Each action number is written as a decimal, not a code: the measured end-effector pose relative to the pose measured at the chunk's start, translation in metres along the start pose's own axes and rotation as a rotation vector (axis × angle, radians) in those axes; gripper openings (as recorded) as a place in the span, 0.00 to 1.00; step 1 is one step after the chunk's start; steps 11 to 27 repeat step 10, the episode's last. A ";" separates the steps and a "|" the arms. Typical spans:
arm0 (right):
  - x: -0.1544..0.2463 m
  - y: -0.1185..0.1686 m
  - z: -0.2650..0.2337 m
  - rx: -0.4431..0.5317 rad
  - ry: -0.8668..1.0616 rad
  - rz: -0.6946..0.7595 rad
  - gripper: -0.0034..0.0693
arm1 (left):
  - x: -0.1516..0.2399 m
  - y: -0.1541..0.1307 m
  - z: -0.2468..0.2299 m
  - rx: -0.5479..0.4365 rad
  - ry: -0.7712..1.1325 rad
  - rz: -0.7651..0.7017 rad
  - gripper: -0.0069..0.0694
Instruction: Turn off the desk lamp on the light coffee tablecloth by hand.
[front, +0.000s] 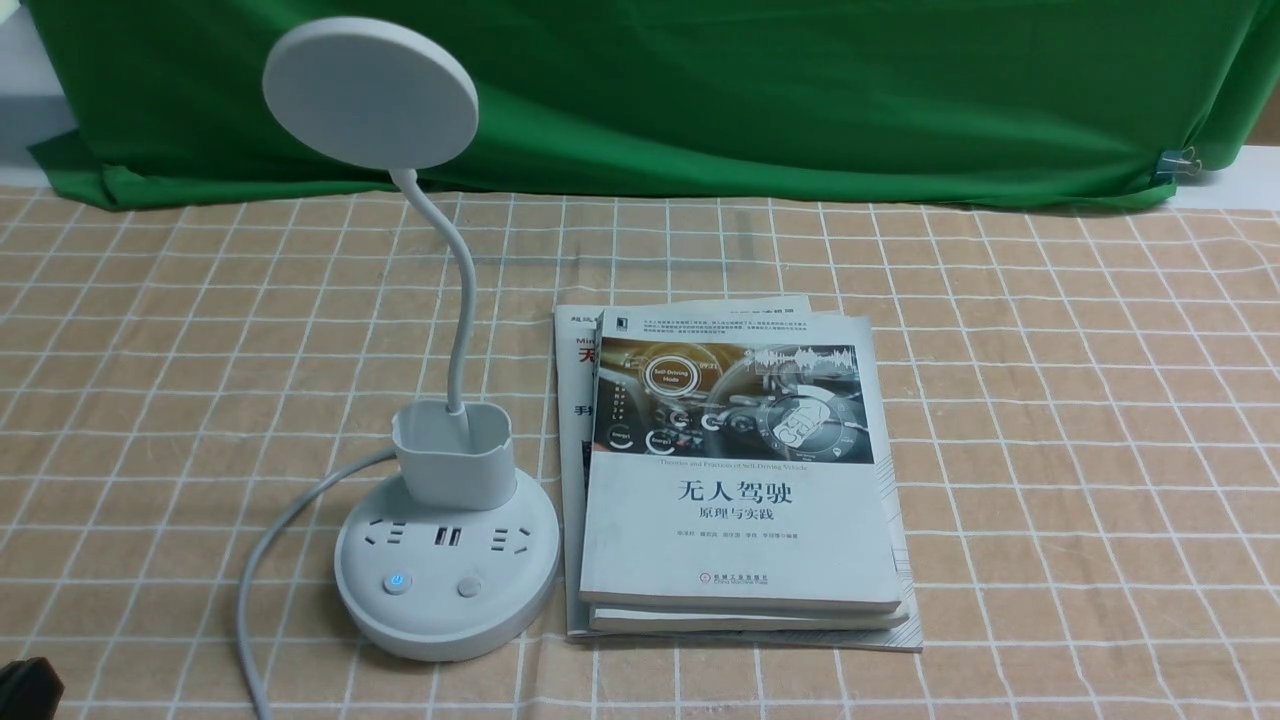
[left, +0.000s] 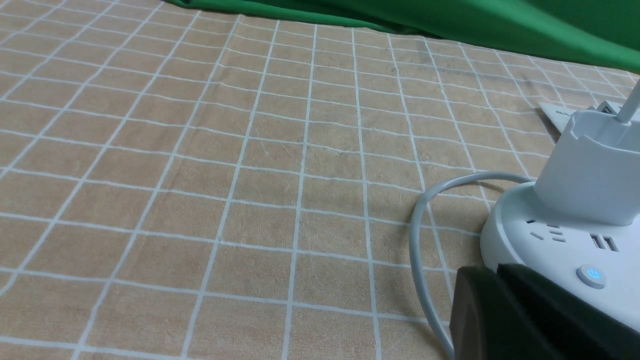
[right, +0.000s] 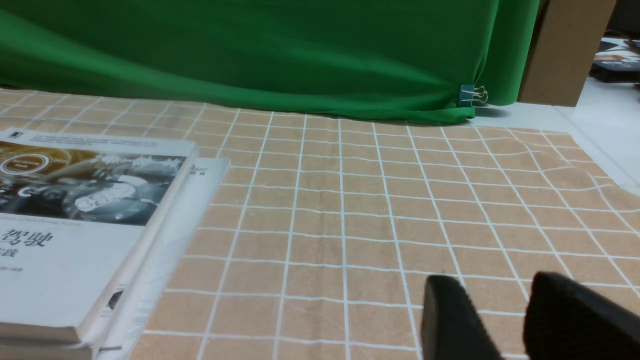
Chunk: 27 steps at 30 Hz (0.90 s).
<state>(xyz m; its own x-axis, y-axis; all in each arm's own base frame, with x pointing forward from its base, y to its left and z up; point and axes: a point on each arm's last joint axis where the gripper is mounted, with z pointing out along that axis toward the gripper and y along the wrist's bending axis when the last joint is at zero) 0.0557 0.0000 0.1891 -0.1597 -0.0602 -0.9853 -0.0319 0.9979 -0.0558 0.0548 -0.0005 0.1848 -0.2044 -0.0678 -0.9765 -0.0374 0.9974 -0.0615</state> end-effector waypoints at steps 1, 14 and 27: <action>0.000 0.000 0.000 0.000 0.000 0.000 0.38 | 0.000 0.000 0.000 0.000 0.000 0.001 0.11; 0.000 0.000 0.000 0.000 0.000 0.000 0.38 | 0.000 0.000 0.000 0.000 0.000 0.003 0.11; 0.000 0.000 0.000 0.000 0.000 0.000 0.38 | 0.000 0.000 0.000 0.000 0.000 0.003 0.11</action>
